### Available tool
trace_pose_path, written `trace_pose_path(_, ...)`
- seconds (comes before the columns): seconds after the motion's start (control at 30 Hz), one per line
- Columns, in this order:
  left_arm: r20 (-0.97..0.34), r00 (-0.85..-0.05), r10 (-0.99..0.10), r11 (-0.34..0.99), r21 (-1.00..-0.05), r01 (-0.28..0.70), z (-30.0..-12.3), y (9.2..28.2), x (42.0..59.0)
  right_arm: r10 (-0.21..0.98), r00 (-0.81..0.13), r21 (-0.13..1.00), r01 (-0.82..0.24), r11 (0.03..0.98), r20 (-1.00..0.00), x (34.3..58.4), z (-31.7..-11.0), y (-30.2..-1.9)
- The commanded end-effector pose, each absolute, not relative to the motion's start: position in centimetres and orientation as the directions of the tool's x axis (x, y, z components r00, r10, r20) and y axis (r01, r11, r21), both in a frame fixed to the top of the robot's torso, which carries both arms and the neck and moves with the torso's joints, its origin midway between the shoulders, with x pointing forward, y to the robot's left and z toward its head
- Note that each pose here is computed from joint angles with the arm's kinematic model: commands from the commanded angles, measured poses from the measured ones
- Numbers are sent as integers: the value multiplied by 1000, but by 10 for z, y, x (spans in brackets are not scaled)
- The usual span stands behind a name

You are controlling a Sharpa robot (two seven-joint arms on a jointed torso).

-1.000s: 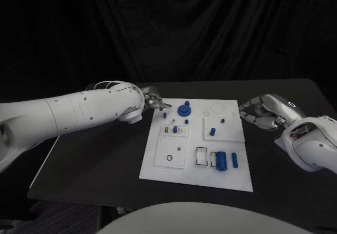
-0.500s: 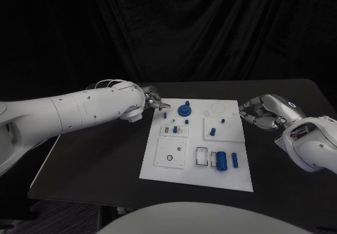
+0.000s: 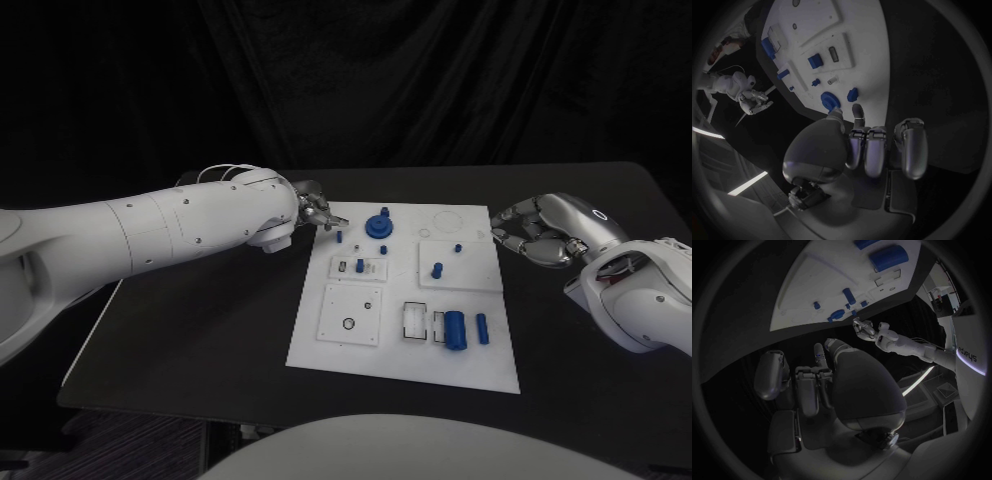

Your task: Assemble the parts on the task board

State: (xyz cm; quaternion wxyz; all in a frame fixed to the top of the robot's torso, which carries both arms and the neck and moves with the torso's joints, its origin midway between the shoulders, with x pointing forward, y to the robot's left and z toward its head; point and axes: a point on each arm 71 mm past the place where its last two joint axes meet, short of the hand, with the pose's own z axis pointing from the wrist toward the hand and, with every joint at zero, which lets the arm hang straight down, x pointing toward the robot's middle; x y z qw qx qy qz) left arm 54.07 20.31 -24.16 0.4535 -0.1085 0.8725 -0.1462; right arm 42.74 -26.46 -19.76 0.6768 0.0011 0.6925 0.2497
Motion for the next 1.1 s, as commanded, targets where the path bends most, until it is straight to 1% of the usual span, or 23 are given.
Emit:
trace_pose_path(0.03, -748, -587, -309, 937, -345, -55, -245, 201, 539, 343, -78, 348, -339, 874, -936, 427, -198, -264)
trace_pose_path(0.33, -744, -593, -308, 937, -345, -53, -249, 200, 538, 341, -81, 348, -337, 875, -937, 426, -198, -265)
trace_pose_path(0.67, -748, -584, -315, 932, -360, -41, -249, 199, 539, 339, -85, 347, -333, 877, -937, 426, -198, -265)
trace_pose_path(1.1, -744, -591, -312, 932, -361, -36, -251, 197, 538, 335, -92, 346, -332, 878, -938, 427, -199, -265)
